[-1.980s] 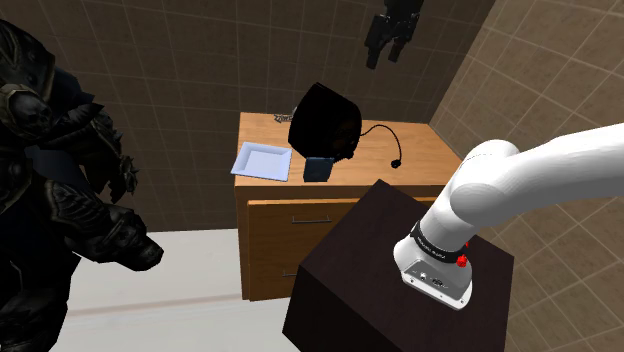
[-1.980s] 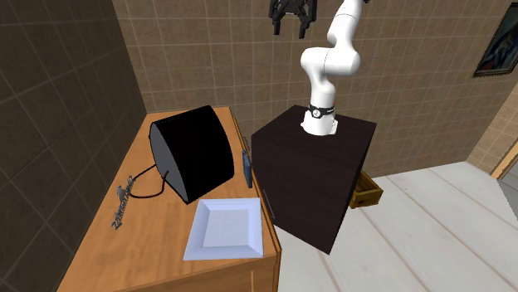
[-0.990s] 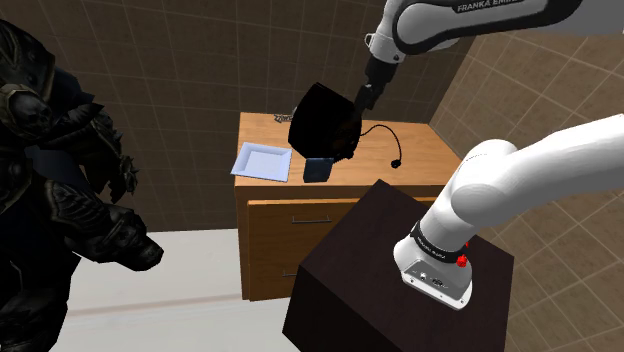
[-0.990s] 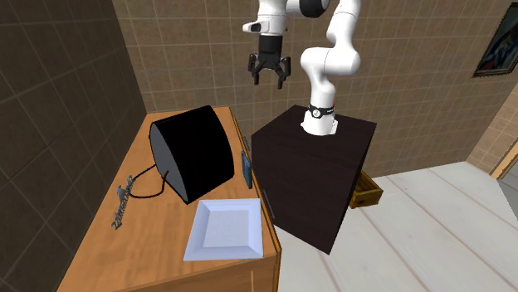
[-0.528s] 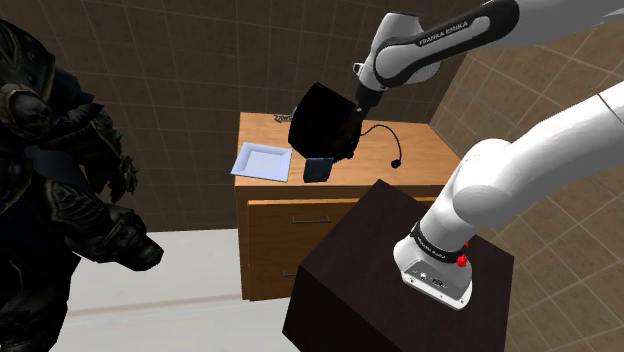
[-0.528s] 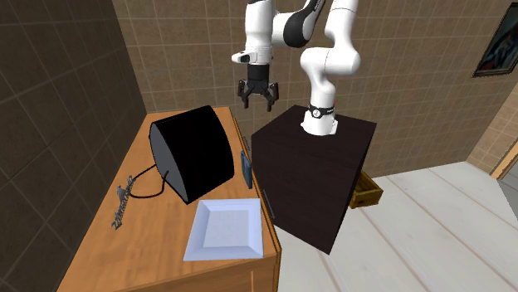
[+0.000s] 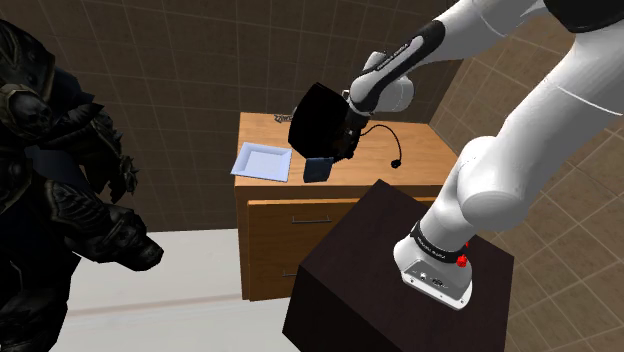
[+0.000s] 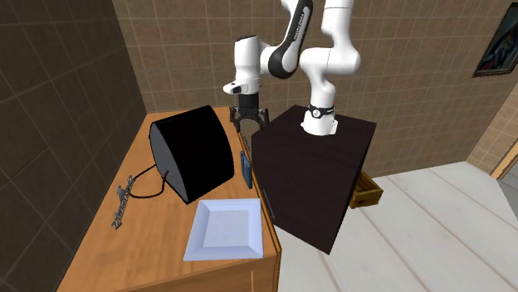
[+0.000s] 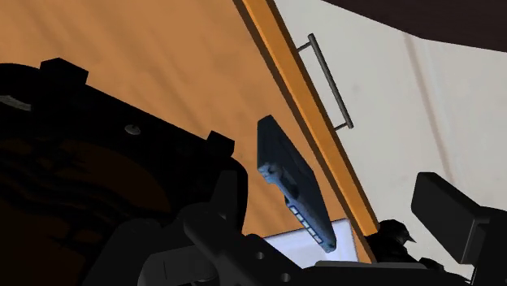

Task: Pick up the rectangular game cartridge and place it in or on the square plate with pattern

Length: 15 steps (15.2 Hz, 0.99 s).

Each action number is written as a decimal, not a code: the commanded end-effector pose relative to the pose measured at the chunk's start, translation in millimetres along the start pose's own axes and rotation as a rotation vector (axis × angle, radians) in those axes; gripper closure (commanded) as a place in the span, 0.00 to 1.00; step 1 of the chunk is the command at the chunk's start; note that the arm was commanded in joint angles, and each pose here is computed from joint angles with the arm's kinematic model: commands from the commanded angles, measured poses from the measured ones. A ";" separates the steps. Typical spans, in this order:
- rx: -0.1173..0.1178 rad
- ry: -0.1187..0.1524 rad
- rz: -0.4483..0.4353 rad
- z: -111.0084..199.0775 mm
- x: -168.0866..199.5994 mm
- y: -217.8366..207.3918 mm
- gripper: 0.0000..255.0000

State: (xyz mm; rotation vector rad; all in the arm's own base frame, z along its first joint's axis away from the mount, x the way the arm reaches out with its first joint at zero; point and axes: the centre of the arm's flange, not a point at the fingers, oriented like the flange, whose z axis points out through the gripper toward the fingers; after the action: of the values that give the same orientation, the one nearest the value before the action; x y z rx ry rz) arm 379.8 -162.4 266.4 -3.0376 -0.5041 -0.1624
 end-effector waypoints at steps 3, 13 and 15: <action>0.012 0.012 -0.068 49.8 7.1 20.9 0.00; 0.014 0.013 -0.074 94.8 8.2 22.1 0.00; 0.014 0.013 -0.075 94.8 8.2 22.1 0.00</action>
State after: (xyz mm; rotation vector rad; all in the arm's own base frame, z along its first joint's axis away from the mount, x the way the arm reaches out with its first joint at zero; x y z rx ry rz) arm 403.6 -173.6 172.7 -3.0040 -0.6153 -0.1814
